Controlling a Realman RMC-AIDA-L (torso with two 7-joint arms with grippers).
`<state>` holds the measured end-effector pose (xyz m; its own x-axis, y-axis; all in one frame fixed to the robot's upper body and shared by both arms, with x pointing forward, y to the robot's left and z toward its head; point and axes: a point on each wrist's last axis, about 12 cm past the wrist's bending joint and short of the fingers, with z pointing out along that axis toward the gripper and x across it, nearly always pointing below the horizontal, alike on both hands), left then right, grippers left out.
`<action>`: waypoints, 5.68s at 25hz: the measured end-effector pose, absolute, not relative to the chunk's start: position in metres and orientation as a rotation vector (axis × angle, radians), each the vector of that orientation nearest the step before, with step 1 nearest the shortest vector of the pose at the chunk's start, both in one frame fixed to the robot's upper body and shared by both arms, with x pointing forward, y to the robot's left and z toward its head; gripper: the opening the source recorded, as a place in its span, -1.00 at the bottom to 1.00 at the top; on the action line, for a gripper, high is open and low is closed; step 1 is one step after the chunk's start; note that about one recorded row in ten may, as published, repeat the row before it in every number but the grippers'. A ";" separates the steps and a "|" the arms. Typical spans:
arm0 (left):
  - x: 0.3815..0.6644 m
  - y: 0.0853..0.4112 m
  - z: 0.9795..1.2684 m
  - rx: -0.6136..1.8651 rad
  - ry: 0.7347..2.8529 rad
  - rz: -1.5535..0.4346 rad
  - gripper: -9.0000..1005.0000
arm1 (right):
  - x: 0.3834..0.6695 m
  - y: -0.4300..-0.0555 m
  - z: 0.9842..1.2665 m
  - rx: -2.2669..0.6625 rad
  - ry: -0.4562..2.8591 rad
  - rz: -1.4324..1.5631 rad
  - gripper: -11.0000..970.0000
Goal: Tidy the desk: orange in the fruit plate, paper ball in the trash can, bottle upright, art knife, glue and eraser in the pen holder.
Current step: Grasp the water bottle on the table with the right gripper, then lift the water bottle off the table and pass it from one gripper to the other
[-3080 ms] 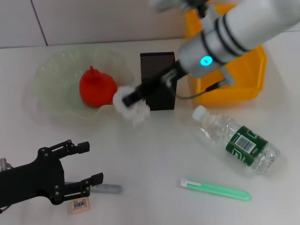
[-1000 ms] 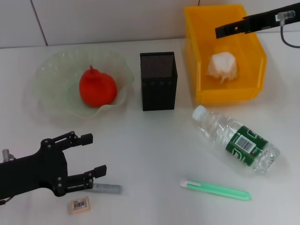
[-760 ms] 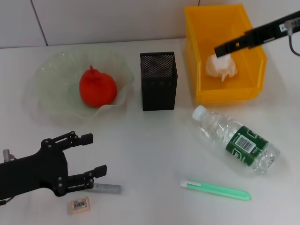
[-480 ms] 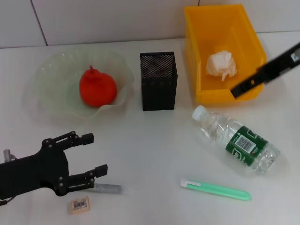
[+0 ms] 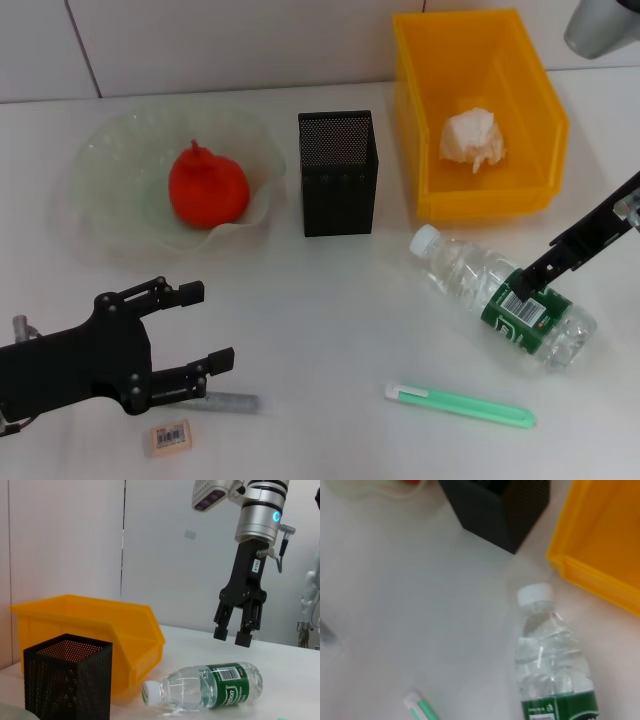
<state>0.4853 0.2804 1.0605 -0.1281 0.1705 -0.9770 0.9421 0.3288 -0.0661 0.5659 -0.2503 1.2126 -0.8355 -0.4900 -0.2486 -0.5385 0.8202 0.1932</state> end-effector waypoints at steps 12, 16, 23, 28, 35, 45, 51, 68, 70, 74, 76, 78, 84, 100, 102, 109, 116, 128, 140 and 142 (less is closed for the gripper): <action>0.486 0.281 1.061 1.050 1.559 -0.931 0.62 | 0.570 -0.247 1.192 -0.831 2.840 0.289 0.73; 0.487 0.282 1.061 1.053 1.558 -0.929 0.62 | 0.573 -0.242 1.184 -0.872 2.846 0.243 0.73; 0.488 0.282 1.062 1.057 1.557 -0.926 0.62 | 0.577 -0.238 1.175 -0.967 2.808 0.217 0.73; 0.488 0.282 1.062 1.059 1.555 -0.925 0.62 | 0.581 -0.237 1.168 -0.995 2.806 0.227 0.73; 0.489 0.282 1.063 1.062 1.552 -0.925 0.62 | 0.584 -0.232 1.157 -1.023 2.819 0.240 0.72; 0.491 0.279 1.064 1.064 1.546 -0.923 0.62 | 0.586 -0.228 1.143 -1.041 2.853 0.246 0.72; 0.493 0.278 1.065 1.065 1.545 -0.919 0.62 | 0.588 -0.226 1.140 -1.043 2.860 0.249 0.72; 0.493 0.279 1.065 1.068 1.545 -0.913 0.62 | 0.587 -0.221 1.132 -1.064 2.873 0.225 0.72; 0.493 0.280 1.064 1.068 1.546 -0.912 0.62 | 0.587 -0.220 1.131 -1.067 2.878 0.222 0.72; 0.493 0.280 1.064 1.068 1.546 -0.911 0.62 | 0.588 -0.218 1.128 -1.076 2.896 0.228 0.68; 0.493 0.280 1.064 1.068 1.546 -0.910 0.62 | 0.588 -0.218 1.127 -1.078 2.905 0.231 0.64; 0.493 0.281 1.065 1.069 1.545 -0.912 0.62 | 0.588 -0.217 1.127 -1.085 2.902 0.233 0.60; 0.492 0.282 1.066 1.069 1.539 -0.911 0.62 | 0.585 -0.218 1.130 -1.122 2.867 0.250 0.60; 0.492 0.284 1.067 1.026 1.517 -0.891 0.62 | 0.563 -0.240 1.126 -1.125 2.552 0.586 0.59; 0.492 0.283 1.068 0.994 1.504 -0.889 0.62 | 0.559 -0.246 1.125 -1.107 2.495 0.639 0.58; 0.488 0.288 1.077 0.762 1.373 -0.936 0.62 | 0.541 -0.273 1.124 -0.982 2.065 0.905 0.58; 0.488 0.285 1.085 0.566 1.278 -1.052 0.62 | 0.526 -0.285 1.117 -0.971 1.737 0.972 0.58; 0.506 0.247 1.095 0.577 1.241 -1.294 0.62 | 0.519 -0.268 1.123 -1.085 1.453 1.075 0.58; 0.505 0.241 1.096 0.552 1.216 -1.342 0.62 | 0.529 -0.249 1.122 -1.114 1.415 1.129 0.60; 0.503 0.238 1.097 0.573 1.201 -1.366 0.62 | 0.533 -0.241 1.120 -1.125 1.420 1.143 0.61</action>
<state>0.5035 0.2378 1.0975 -0.2093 -0.4245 -0.8809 0.9280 0.1977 -0.3157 0.5330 -0.2413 1.1201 -0.1157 -0.0874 -0.9894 -0.9853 0.1361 0.1032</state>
